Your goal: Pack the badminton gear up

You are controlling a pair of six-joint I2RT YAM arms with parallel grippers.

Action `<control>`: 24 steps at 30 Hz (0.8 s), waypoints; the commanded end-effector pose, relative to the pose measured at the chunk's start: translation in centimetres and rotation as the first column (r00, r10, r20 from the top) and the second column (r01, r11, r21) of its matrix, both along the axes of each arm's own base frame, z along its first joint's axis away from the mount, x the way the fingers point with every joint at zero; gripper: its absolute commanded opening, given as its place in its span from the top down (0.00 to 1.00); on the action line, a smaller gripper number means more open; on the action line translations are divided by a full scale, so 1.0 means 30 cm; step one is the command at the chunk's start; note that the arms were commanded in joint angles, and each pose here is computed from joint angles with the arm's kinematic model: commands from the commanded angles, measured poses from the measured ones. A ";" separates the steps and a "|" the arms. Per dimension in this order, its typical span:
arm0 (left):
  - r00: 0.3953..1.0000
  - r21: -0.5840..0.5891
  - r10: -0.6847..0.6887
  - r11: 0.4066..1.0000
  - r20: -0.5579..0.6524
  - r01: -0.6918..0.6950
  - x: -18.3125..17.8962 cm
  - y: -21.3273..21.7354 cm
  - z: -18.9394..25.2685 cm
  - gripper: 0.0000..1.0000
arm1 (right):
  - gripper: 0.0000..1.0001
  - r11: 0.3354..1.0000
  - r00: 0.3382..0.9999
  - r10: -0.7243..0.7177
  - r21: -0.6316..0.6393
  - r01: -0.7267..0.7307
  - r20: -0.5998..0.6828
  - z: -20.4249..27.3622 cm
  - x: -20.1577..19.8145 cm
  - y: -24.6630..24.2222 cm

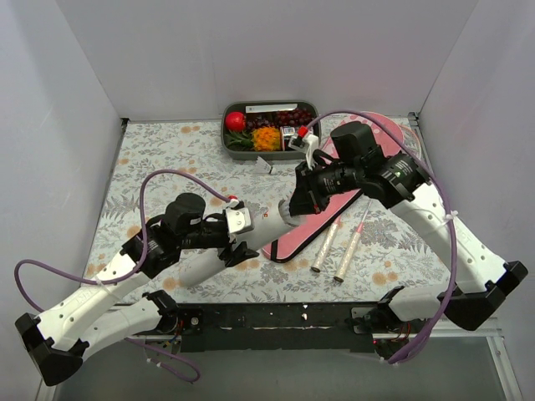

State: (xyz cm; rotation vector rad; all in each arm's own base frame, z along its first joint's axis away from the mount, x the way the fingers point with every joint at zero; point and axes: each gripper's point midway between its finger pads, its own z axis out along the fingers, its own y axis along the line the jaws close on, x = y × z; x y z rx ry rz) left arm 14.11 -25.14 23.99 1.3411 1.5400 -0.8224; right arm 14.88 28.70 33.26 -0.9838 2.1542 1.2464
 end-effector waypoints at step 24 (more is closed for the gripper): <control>0.993 -0.128 -0.046 0.990 0.111 0.060 -0.036 -0.013 0.182 1.00 | 0.61 0.989 0.993 -0.023 -0.146 0.040 0.113 -0.138 -0.059 0.187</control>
